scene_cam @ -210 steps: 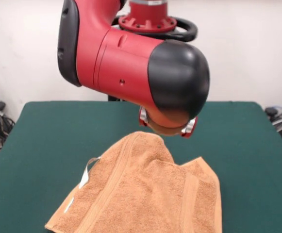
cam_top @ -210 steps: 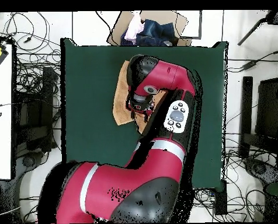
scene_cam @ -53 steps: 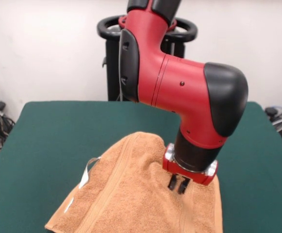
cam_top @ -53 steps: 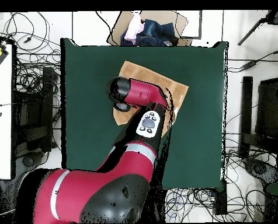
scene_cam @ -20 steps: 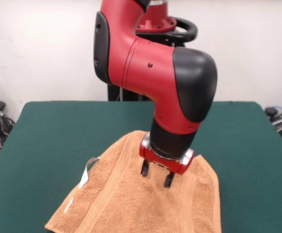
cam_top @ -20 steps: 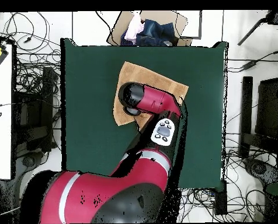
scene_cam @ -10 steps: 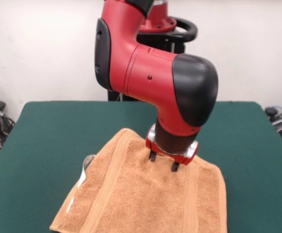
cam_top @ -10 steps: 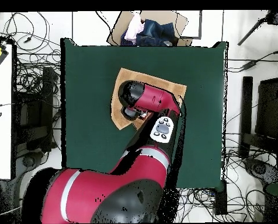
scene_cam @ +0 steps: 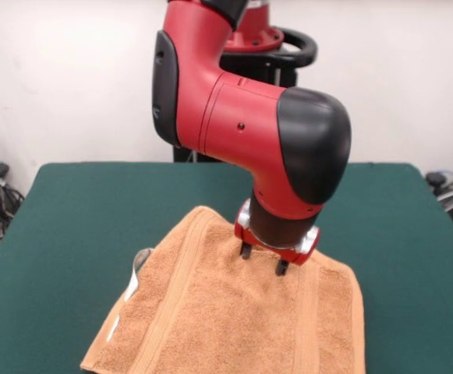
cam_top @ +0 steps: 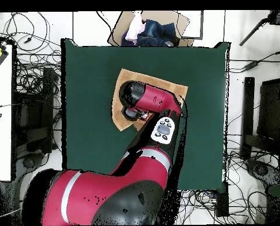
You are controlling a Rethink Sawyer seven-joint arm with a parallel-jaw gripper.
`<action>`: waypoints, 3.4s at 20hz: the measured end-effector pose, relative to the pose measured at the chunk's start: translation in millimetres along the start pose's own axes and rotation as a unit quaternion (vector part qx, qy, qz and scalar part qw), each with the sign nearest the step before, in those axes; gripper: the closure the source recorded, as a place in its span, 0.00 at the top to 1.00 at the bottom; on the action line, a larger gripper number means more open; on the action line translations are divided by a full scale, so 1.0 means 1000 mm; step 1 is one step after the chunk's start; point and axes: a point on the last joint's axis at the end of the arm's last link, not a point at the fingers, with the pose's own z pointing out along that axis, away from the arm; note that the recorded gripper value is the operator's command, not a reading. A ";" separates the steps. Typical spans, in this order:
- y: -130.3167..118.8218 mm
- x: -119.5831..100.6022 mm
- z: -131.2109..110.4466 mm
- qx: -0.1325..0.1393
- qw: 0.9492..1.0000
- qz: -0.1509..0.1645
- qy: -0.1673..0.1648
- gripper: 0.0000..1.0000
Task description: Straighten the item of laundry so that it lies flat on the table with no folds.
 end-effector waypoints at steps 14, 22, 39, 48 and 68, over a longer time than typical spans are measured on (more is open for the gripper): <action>0.000 0.000 0.000 0.000 1.000 0.000 0.000 0.00; -0.010 -0.007 -0.006 -0.005 1.000 0.008 -0.007 0.00; -0.348 -0.089 0.005 0.002 0.996 0.031 -0.079 0.00; -0.468 -0.078 0.048 0.042 0.989 -0.095 -0.105 1.00; -0.383 -0.107 0.034 -0.002 0.979 -0.148 -0.139 1.00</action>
